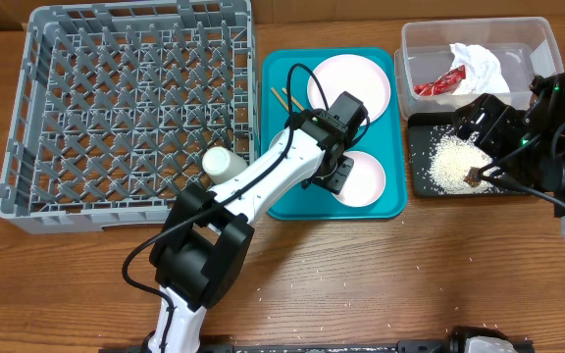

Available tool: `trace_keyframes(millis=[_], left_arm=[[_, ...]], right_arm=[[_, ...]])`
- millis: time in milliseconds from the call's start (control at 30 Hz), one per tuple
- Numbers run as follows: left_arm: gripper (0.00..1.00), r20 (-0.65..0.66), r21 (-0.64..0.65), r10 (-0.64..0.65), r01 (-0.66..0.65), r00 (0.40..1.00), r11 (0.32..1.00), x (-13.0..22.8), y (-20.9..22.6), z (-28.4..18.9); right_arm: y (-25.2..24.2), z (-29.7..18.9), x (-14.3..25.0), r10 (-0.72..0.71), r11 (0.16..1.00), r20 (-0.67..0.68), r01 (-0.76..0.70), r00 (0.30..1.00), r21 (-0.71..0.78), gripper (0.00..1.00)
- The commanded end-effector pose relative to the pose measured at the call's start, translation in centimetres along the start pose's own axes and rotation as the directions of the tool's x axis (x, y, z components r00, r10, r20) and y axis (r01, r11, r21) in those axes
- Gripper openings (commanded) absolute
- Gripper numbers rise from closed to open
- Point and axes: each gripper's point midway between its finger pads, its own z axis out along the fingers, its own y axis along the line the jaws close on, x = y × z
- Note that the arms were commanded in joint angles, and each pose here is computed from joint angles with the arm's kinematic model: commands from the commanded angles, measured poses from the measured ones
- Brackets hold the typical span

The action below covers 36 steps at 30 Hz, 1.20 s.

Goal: Sort waste into correct bins and load items into the dishwasher
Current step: 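Reach the left gripper to the pink bowl on the teal tray and grasp its rim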

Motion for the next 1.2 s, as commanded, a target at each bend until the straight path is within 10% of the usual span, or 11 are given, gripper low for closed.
trace_keyframes(millis=[0, 700, 1167], left_arm=[[0.52, -0.001, -0.015, 0.007, -0.007, 1.000, 1.000, 0.0, 0.0, 0.2], [0.61, 0.217, -0.026, 0.302, -0.303, 0.928, 0.953, -6.0, -2.3, -2.1], [0.59, 0.104, -0.017, 0.305, -0.305, 0.947, 0.952, -4.0, -1.6, 2.4]], right_arm=[[0.1, -0.3, -0.3, -0.002, 1.000, 0.016, 0.002, 1.000, -0.002, 1.00], [0.1, -0.3, -0.3, -0.002, 1.000, 0.015, 0.002, 1.000, -0.002, 1.00], [0.1, -0.3, -0.3, -0.002, 1.000, 0.016, 0.002, 1.000, -0.002, 1.00]])
